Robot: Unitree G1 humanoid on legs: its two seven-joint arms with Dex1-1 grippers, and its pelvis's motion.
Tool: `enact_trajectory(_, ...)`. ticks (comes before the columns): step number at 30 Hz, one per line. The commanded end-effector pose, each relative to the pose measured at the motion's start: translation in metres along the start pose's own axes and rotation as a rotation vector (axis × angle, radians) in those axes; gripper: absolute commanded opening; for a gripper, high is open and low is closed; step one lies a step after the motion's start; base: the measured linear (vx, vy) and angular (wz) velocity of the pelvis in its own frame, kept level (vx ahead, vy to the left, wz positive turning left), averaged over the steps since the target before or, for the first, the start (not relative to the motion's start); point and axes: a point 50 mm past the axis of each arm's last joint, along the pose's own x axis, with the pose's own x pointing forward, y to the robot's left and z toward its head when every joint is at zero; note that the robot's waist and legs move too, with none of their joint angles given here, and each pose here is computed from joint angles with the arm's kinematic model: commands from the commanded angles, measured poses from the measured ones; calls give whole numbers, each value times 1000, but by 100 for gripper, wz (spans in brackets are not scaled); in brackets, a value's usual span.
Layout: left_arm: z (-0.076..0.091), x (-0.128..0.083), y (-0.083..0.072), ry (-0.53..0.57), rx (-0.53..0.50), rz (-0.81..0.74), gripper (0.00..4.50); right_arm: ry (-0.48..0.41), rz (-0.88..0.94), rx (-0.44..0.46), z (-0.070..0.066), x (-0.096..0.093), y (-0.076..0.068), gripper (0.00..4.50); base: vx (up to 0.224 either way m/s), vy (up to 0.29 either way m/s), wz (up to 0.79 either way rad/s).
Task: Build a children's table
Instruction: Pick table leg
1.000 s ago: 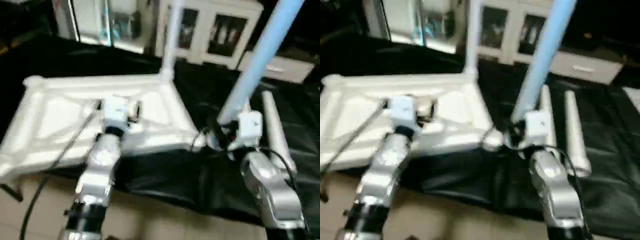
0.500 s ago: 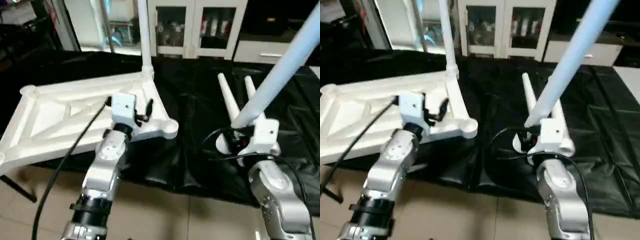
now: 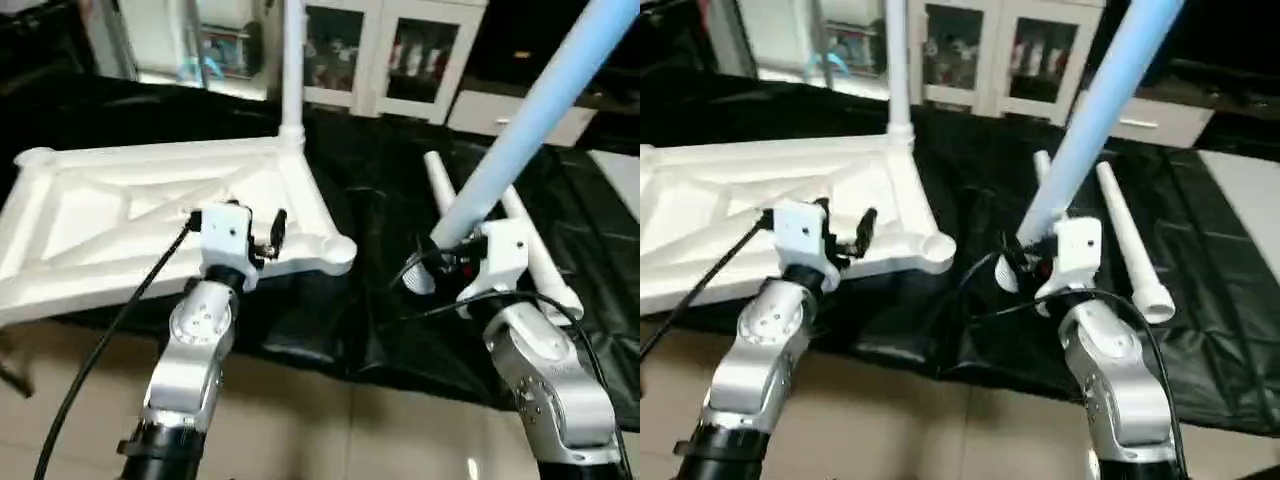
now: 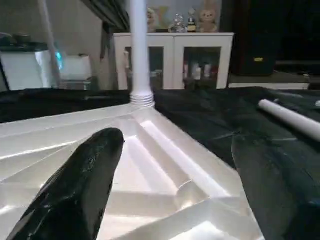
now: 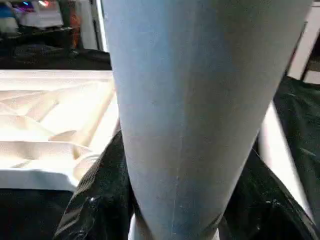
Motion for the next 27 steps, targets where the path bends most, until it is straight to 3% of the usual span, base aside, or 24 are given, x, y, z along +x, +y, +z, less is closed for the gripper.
enact_trajectory(1,4,0,-4,-8,11,-13,391,-1,-18,-1,3,1,-7,186,111,-3,-12)
enact_trajectory(8,4,1,-8,-15,33,-44,391,10,-6,-7,2,1,-11,186,129,-9,2)
enact_trajectory(15,6,0,-6,-18,54,-34,391,49,98,-56,-2,2,-2,186,161,1,28)
enact_trajectory(20,6,-5,2,-13,74,-5,391,0,125,9,1,1,4,186,175,-187,17)
enact_trajectory(27,7,-4,5,-5,75,-8,391,-26,85,46,1,-1,0,186,71,-85,5)
